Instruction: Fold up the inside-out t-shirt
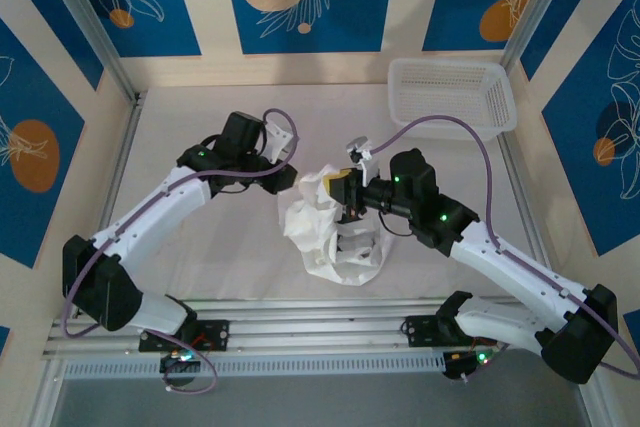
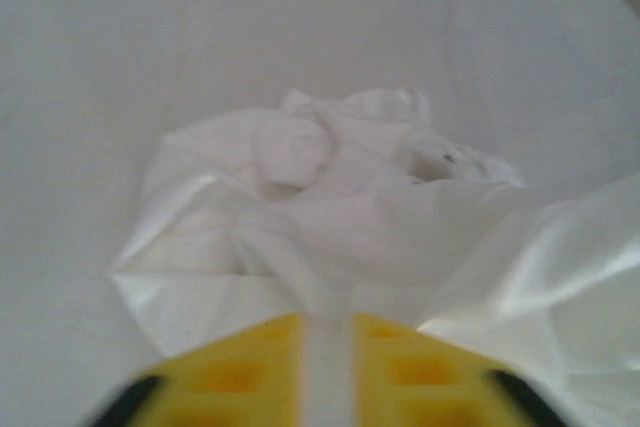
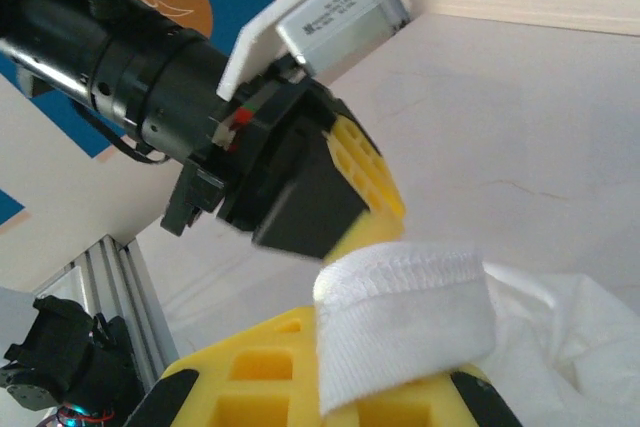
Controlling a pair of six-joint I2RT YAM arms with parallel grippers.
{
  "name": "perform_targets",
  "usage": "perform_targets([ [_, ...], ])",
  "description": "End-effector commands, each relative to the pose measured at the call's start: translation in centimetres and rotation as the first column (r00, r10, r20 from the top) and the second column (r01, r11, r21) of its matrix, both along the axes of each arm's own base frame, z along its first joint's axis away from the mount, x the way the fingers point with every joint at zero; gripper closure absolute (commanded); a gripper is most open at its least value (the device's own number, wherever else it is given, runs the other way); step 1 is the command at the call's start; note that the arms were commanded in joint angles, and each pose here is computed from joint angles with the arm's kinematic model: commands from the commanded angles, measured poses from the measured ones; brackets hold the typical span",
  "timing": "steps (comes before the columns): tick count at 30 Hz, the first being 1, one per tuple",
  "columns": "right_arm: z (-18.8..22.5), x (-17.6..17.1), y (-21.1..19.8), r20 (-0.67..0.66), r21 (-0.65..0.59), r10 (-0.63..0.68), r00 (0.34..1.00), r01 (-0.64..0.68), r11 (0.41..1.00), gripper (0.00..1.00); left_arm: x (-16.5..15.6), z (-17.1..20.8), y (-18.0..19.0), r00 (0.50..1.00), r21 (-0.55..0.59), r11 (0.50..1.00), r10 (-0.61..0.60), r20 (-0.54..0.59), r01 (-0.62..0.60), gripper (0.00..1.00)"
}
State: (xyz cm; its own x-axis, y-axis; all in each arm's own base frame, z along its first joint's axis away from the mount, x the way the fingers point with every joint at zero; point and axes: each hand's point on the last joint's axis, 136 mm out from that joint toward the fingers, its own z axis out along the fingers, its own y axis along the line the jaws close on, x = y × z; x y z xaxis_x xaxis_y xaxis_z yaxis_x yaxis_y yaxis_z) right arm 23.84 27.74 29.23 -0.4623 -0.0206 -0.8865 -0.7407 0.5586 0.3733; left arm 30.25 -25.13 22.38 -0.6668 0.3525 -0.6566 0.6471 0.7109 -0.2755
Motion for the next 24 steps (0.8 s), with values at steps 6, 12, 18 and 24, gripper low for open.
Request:
perform_targets([
  [6,0.3,0.5,-0.7,-0.019,0.013,-0.038,0.999,0.038,0.999,1.0,-2.4,5.1,-2.2,0.989,-0.274,0.951,-0.135,0.058,0.146,1.0],
  [12,0.5,0.4,-0.4,-0.018,0.022,-0.02,1.0,0.02,1.0,1.0,-2.1,4.2,-2.9,0.991,-0.273,0.953,-0.136,0.017,0.135,0.42],
  [18,0.9,0.2,-0.2,-0.017,0.034,0.0,1.0,0.001,0.999,1.0,-1.7,1.0,-4.9,0.973,-0.324,0.935,-0.193,-0.125,0.143,0.36],
  [24,-0.2,0.8,-1.3,-0.023,-0.004,-0.067,0.998,0.067,0.998,1.0,-1.0,2.5,-5.2,0.974,-0.399,0.908,-0.189,-0.124,0.125,1.0],
])
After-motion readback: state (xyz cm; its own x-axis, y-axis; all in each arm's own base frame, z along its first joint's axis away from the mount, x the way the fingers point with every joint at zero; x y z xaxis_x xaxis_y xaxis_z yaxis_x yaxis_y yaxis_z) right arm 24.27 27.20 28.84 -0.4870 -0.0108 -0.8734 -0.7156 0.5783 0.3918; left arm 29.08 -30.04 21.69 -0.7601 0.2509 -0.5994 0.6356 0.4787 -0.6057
